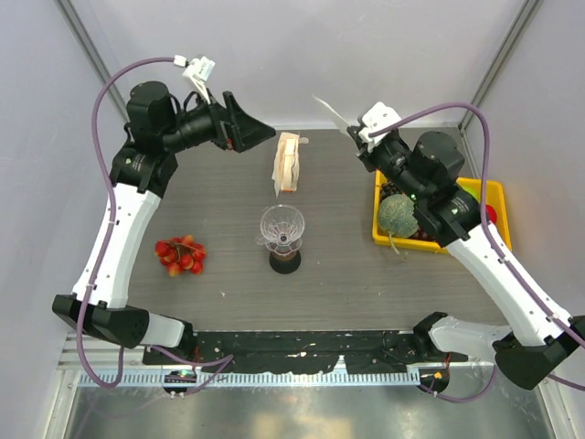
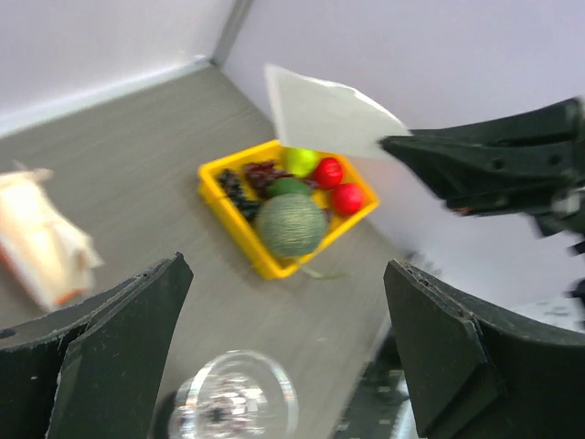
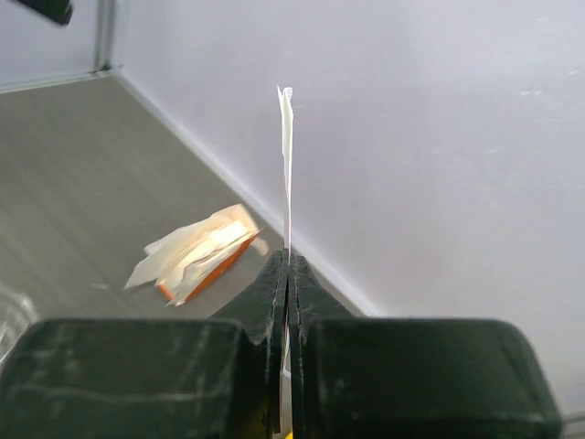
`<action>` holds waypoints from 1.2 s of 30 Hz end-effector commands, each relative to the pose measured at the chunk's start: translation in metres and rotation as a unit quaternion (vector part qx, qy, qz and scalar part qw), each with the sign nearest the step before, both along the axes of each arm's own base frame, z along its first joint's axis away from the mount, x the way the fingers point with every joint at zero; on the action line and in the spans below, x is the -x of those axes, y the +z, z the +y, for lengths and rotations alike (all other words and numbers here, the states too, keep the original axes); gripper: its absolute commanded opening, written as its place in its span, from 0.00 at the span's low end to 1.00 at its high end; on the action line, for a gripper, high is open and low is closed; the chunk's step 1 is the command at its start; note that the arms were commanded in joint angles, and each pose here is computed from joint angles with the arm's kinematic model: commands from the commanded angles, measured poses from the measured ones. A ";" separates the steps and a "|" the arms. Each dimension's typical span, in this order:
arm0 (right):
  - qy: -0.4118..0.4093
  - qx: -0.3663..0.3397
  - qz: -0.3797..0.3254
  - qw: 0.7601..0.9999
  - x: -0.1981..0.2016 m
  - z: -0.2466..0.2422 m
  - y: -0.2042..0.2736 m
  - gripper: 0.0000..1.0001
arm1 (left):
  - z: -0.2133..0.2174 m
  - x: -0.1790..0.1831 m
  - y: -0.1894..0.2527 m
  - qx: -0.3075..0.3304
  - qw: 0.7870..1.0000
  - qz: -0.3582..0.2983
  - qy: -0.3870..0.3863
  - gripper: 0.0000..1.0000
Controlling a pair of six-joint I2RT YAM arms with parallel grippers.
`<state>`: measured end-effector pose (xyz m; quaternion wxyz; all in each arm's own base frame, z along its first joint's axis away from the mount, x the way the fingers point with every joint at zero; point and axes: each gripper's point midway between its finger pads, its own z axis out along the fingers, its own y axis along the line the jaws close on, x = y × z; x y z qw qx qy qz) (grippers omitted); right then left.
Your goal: Place the coffee filter in the dripper
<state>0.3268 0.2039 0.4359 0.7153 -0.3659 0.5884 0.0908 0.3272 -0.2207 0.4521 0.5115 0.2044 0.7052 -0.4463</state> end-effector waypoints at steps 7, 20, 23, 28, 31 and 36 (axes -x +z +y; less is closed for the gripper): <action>-0.136 0.000 -0.101 0.986 -0.007 0.005 0.045 0.05 | -0.055 0.024 0.062 0.172 0.975 0.139 -0.033 0.99; -0.102 0.078 -0.142 0.981 0.021 0.051 0.029 0.05 | -0.083 0.006 0.041 0.176 0.965 0.192 -0.001 0.96; -0.093 0.107 -0.154 0.978 0.026 0.058 0.021 0.05 | -0.084 0.005 0.043 0.179 0.966 0.188 -0.004 0.78; -0.078 0.126 -0.156 0.977 0.029 0.065 0.011 0.05 | -0.086 0.011 0.048 0.183 0.969 0.167 -0.026 0.38; -0.061 0.126 -0.160 0.977 0.033 0.068 0.013 0.12 | -0.087 0.015 0.046 0.177 0.971 0.156 -0.039 0.02; 0.010 0.105 -0.087 0.991 0.056 0.070 0.009 0.78 | -0.083 0.022 0.049 0.164 0.978 0.107 -0.073 0.00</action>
